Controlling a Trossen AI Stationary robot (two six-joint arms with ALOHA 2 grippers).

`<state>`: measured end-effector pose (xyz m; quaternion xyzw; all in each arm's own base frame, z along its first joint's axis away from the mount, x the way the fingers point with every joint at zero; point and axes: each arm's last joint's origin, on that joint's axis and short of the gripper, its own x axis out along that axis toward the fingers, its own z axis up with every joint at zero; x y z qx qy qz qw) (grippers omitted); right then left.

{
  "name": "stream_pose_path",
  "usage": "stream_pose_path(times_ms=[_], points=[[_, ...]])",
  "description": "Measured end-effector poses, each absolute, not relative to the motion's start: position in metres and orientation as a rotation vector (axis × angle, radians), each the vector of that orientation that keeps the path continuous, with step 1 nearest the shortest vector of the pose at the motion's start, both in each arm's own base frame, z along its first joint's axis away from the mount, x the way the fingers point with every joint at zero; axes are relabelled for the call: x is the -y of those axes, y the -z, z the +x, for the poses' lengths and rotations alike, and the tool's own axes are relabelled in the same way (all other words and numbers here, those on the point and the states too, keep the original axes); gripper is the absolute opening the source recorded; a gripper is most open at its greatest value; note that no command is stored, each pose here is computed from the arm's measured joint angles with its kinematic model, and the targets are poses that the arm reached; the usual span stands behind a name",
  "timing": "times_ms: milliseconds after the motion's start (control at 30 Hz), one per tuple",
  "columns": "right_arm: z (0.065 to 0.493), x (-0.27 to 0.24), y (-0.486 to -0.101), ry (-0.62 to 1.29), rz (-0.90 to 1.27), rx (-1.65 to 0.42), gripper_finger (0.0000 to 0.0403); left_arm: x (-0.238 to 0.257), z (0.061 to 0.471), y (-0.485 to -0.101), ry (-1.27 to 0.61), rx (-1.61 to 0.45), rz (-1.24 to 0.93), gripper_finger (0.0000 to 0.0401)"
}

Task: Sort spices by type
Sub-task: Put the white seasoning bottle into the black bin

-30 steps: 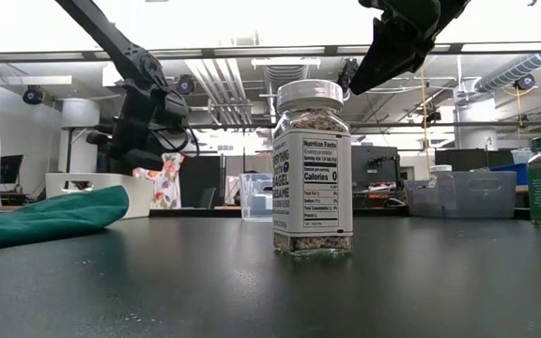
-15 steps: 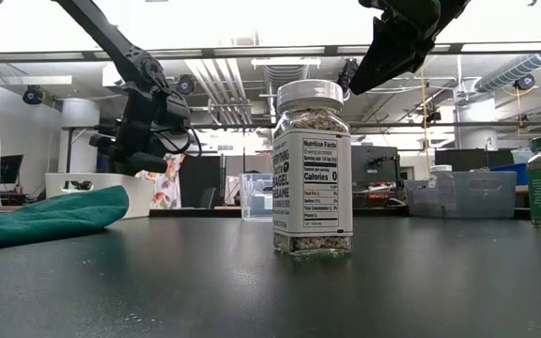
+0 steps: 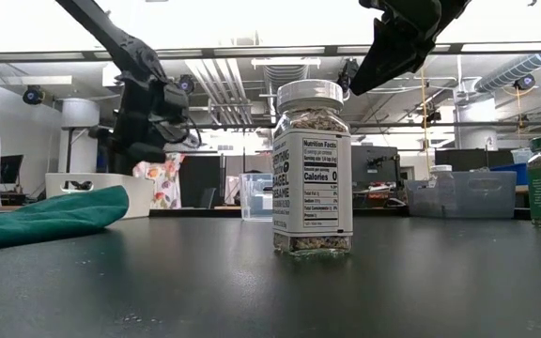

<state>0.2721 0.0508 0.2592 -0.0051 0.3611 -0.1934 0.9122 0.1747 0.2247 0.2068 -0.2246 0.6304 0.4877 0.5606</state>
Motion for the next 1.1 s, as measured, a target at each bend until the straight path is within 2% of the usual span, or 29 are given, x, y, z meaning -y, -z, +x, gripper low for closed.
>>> stream_pose_path(times_ms=[233, 533, 733, 933, 1100], points=[[0.272, -0.051, -0.259, 0.399, -0.011, -0.746, 0.0129, -0.183, 0.196, -0.243, -1.099, -1.323, -0.418, 0.0059], [0.269, -0.050, -0.256, 0.454, 0.095, -0.763, 0.0148, -0.085, 0.222, -0.286, -0.972, -1.011, -0.136, 0.0059], [0.264, -0.050, -0.253, 0.500, 0.203, -0.796, 0.0168, -0.023, 0.232, -0.277, -0.712, -0.833, 0.007, 0.0059], [0.266, -0.058, -0.254, 0.344, 0.329, -0.853, 0.0185, 0.018, 0.234, -0.254, -0.512, -0.707, 0.125, 0.0059], [0.266, -0.073, -0.260, 0.207, 0.205, -0.844, 0.0187, 0.035, 0.234, -0.239, -0.421, -0.640, 0.176, 0.0059]])
